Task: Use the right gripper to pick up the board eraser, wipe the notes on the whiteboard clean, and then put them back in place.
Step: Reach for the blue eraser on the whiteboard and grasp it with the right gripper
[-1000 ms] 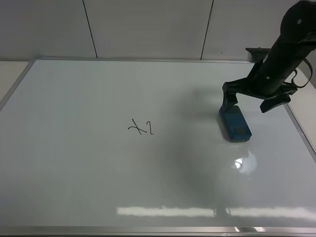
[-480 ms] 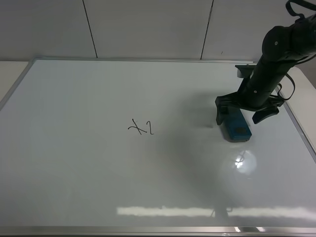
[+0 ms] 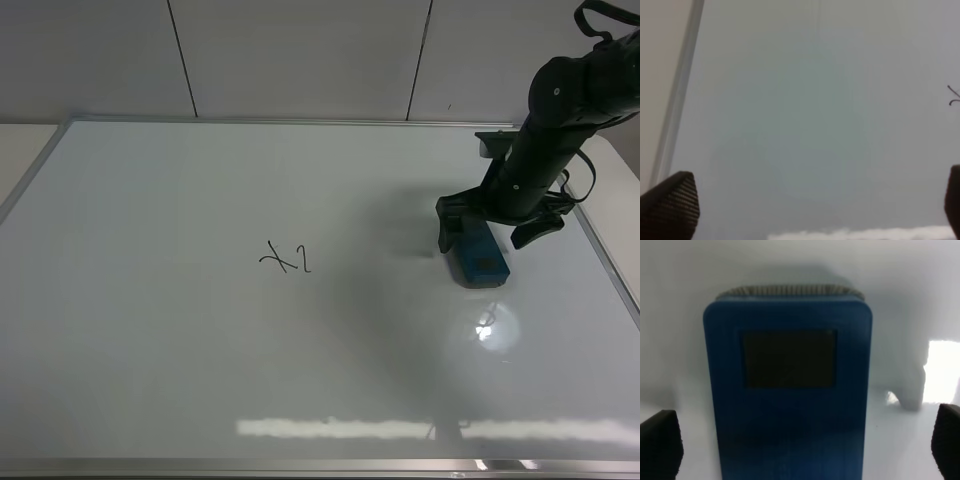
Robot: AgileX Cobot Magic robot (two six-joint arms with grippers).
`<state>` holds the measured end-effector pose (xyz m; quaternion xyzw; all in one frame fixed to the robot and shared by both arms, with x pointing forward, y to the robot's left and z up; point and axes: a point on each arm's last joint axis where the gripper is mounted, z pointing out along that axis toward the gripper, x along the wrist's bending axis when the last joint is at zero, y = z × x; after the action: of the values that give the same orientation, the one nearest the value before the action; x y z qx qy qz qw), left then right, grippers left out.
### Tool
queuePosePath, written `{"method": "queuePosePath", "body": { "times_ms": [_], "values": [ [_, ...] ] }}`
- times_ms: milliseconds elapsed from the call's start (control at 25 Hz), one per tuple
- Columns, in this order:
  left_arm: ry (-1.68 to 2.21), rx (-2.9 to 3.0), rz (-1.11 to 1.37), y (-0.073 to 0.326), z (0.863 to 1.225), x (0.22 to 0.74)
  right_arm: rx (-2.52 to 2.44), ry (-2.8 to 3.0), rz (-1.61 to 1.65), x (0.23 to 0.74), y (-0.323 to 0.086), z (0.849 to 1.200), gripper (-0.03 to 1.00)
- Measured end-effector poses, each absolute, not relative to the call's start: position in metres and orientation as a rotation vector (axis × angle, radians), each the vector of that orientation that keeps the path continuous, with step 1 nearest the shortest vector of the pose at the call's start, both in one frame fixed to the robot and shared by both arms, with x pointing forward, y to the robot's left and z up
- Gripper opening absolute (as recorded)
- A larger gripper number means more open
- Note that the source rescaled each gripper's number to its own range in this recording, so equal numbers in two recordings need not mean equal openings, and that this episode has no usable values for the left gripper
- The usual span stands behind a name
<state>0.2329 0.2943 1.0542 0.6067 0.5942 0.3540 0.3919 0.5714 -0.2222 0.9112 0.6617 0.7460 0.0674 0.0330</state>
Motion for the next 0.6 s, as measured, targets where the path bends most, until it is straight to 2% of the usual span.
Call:
{"method": "queuePosePath", "body": {
  "times_ms": [600],
  "values": [
    [1.509,1.541,0.899,0.2943,1.0542,0.2329,2.040,2.311,0.181,0.5713,-0.2180,0.9014,1.00]
  ]
}}
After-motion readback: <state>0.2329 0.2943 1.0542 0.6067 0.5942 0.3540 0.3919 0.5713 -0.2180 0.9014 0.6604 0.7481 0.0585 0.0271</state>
